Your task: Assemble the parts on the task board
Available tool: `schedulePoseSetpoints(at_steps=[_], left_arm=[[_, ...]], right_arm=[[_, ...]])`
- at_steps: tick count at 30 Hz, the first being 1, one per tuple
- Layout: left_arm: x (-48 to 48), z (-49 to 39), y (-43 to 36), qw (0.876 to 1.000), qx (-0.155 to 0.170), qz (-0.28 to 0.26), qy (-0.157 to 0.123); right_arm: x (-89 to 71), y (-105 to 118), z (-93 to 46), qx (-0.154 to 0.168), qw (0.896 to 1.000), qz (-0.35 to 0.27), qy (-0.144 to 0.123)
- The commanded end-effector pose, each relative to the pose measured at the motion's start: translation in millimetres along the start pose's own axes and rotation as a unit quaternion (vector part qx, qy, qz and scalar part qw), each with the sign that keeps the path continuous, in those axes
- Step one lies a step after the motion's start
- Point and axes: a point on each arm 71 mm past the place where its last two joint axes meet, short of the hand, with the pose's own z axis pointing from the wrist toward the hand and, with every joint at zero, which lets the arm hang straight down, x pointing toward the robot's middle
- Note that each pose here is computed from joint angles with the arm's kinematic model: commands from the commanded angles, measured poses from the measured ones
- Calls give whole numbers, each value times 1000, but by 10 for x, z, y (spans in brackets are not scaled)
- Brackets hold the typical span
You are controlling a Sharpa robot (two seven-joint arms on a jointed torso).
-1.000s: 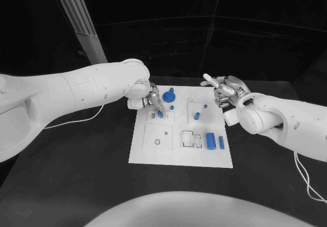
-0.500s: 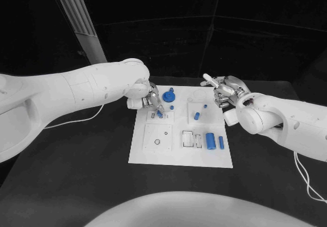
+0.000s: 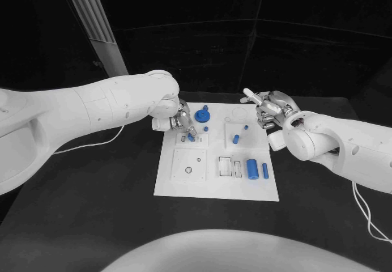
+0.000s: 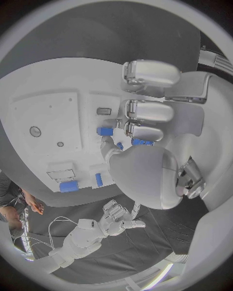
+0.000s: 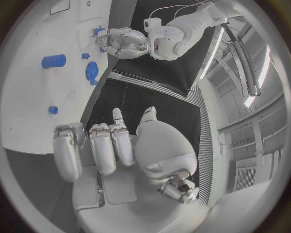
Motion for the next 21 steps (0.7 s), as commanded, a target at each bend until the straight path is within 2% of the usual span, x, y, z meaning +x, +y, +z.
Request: schedulePoseSetpoints(at_steps=[1, 21], left_arm=[[17, 3, 5, 1000, -7, 6, 9], [4, 12, -20, 1000, 2, -2, -3]], right_arm=[[3, 17, 0, -4, 1000, -1, 1], [3, 15, 1, -3, 1000, -1, 1]])
